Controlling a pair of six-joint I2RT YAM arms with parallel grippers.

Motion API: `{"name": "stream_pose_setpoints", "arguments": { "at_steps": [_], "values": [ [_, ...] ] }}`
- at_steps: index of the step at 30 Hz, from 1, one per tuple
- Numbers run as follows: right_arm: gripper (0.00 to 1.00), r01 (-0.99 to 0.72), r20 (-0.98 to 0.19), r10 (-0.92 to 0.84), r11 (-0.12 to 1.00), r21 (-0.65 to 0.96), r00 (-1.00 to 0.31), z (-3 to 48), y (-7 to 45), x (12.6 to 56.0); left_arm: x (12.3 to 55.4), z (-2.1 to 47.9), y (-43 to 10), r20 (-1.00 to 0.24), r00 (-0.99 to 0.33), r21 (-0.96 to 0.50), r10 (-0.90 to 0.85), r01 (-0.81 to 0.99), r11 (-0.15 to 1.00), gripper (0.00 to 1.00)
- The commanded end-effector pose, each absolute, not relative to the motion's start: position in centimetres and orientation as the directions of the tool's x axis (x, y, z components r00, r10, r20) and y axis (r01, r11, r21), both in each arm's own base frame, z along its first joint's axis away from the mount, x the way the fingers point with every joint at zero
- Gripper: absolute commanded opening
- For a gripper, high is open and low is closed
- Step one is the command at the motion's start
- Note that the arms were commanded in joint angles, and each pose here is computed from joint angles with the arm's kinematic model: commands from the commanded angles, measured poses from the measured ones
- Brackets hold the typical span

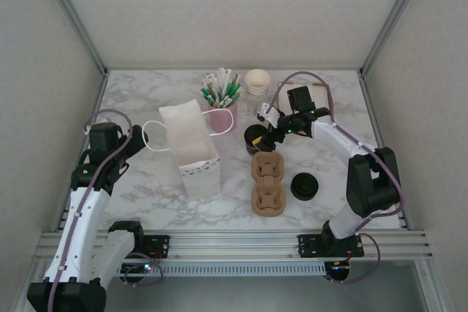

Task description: Pack the takeout coffee

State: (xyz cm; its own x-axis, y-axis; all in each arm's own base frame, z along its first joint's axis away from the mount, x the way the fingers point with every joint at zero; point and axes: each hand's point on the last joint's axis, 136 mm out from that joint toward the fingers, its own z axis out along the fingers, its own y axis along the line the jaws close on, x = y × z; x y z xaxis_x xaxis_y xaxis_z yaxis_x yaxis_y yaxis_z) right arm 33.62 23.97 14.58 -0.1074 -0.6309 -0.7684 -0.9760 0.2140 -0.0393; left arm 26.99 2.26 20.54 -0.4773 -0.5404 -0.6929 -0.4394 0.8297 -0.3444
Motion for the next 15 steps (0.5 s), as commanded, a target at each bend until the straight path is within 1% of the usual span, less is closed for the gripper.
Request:
{"name": "stream_pose_setpoints", "arguments": {
  "at_steps": [1,3,9,15],
  "values": [
    [0.96,-0.982,-0.78,-0.622,0.18,-0.055,-0.07,14.8,24.5,34.1,27.0,20.4,2.3,-0.696,-0.476,-0.348,-0.538,-0.431,0.832,1.0],
    [0.96,-0.979,-0.77,-0.636,0.187,-0.078,-0.06,14.6,24.3,34.5,27.0,20.4,2.3,-0.696,-0.475,-0.348,-0.538,-0.431,0.832,1.0],
    [0.96,-0.979,-0.767,-0.638,0.189,-0.075,-0.065,14.3,24.3,34.5,27.0,20.4,2.3,-0.697,-0.475,-0.349,-0.537,-0.43,0.833,1.0],
    [0.91,-0.983,-0.753,-0.654,0.175,-0.057,-0.072,13.5,24.4,34.1,27.0,20.4,2.3,-0.696,-0.476,-0.348,-0.538,-0.431,0.832,1.0]
  ]
}}
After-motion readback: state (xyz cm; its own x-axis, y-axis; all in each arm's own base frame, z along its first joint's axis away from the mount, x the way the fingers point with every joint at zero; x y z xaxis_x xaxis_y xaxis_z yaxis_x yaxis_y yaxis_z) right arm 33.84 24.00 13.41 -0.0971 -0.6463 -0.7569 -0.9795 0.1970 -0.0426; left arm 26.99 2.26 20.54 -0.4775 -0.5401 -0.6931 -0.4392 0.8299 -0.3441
